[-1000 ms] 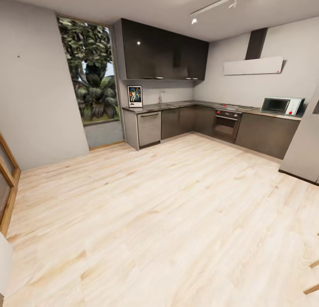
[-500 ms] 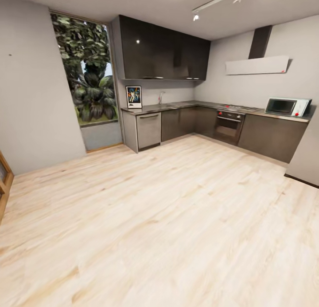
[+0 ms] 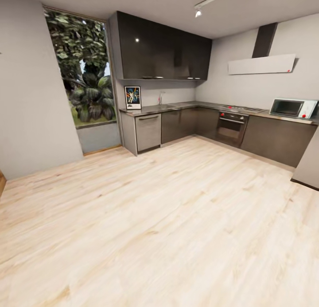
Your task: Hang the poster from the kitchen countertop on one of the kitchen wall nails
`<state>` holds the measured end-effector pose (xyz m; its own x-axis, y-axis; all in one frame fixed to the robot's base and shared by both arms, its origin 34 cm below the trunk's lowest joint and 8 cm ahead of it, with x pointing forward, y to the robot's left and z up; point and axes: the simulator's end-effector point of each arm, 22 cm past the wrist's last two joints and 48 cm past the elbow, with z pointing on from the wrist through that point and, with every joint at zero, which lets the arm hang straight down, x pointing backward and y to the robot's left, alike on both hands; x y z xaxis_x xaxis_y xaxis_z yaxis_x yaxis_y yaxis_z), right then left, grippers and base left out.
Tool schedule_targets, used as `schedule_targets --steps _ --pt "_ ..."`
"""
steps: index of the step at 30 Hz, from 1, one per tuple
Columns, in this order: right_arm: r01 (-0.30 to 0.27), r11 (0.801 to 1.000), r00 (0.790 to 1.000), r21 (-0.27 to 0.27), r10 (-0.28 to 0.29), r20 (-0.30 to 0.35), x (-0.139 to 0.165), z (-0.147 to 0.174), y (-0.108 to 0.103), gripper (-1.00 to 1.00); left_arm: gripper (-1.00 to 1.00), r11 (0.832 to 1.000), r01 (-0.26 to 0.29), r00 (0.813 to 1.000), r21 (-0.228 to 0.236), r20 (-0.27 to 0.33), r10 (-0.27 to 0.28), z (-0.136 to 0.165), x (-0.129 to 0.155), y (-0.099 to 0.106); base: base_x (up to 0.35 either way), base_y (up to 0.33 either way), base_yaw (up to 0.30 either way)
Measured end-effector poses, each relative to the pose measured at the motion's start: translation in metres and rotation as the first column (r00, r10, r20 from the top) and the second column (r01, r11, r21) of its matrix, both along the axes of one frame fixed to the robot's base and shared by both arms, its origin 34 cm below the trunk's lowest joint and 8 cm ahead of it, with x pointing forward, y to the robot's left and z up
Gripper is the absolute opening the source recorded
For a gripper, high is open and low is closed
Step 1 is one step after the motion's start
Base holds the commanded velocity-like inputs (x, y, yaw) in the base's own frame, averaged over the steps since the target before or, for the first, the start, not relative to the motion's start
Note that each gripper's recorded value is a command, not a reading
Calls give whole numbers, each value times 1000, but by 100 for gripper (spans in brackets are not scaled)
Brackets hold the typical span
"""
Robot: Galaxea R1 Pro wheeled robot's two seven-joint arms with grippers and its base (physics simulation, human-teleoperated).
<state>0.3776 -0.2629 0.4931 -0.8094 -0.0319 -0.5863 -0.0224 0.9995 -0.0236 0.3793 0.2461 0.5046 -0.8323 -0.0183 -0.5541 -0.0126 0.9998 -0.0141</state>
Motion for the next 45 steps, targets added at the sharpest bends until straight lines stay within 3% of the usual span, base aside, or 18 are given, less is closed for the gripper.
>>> schedule_targets --steps 45 --pt "-2 1000 1000 0 2 -1 0 0 0 100 100 1000 -1 1000 2 0 1 0 0 1 334 0 0"
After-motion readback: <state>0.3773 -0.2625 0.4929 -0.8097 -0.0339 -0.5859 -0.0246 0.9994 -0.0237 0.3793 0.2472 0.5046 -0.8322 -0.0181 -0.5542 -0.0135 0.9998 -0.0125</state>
